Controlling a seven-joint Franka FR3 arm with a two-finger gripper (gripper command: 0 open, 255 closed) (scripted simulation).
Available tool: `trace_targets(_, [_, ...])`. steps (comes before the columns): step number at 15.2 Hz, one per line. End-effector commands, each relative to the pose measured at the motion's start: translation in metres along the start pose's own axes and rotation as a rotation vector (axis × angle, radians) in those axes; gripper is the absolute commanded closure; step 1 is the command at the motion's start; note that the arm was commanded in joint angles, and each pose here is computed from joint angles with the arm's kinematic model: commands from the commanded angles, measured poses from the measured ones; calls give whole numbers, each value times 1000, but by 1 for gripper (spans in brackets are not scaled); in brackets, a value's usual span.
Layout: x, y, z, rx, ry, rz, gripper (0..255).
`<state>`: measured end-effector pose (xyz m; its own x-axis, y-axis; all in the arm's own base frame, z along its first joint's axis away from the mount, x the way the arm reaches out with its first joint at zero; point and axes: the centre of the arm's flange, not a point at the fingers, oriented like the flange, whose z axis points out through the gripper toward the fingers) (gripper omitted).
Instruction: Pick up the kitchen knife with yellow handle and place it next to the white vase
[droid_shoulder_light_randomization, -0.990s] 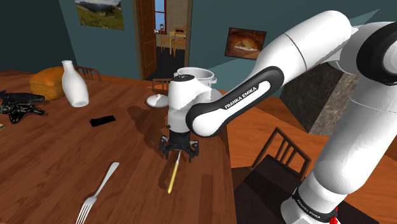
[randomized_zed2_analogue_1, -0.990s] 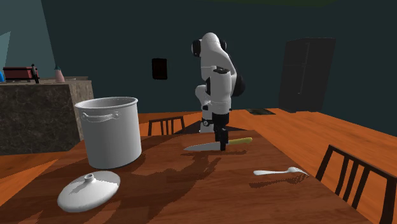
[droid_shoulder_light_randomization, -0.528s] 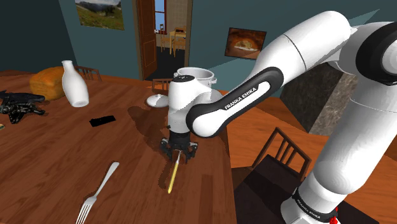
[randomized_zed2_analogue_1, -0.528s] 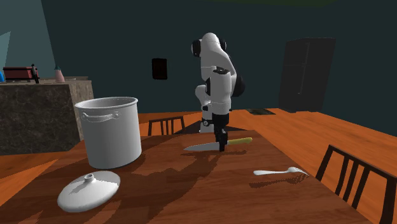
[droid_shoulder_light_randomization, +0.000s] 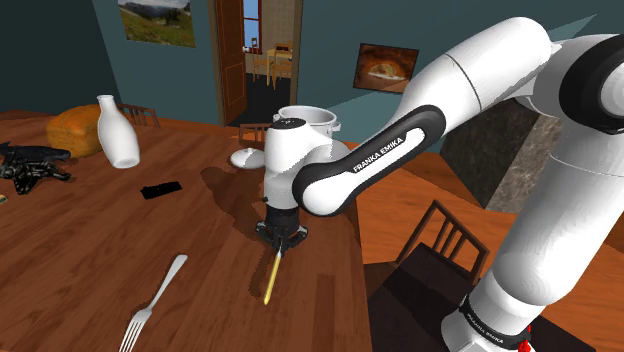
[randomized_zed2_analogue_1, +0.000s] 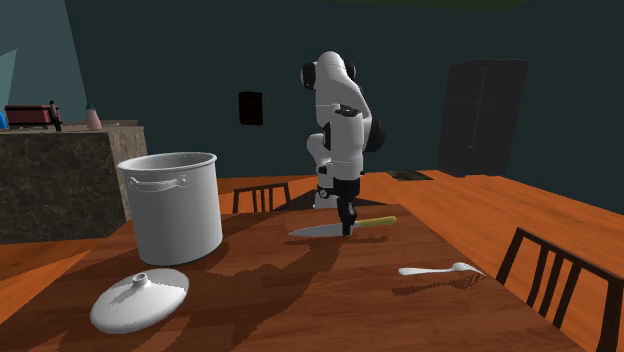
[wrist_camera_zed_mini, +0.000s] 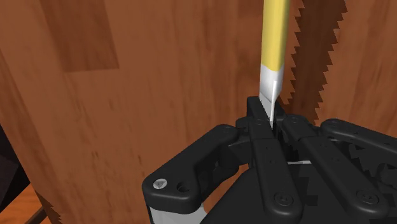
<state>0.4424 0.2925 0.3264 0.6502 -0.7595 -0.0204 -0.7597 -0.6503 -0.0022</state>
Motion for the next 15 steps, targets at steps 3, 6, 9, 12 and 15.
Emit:
trace_targets(3, [0, 0, -10, 0, 0, 0, 255])
trace_targets(6, [-1, 0, -26, 0, 0, 0, 255])
trace_targets(9, [-1, 0, -42, 0, 0, 0, 255])
trace_targets(12, [-1, 0, -58, 0, 0, 0, 255])
trace_targets(15, [-2, 0, -74, 0, 0, 0, 255])
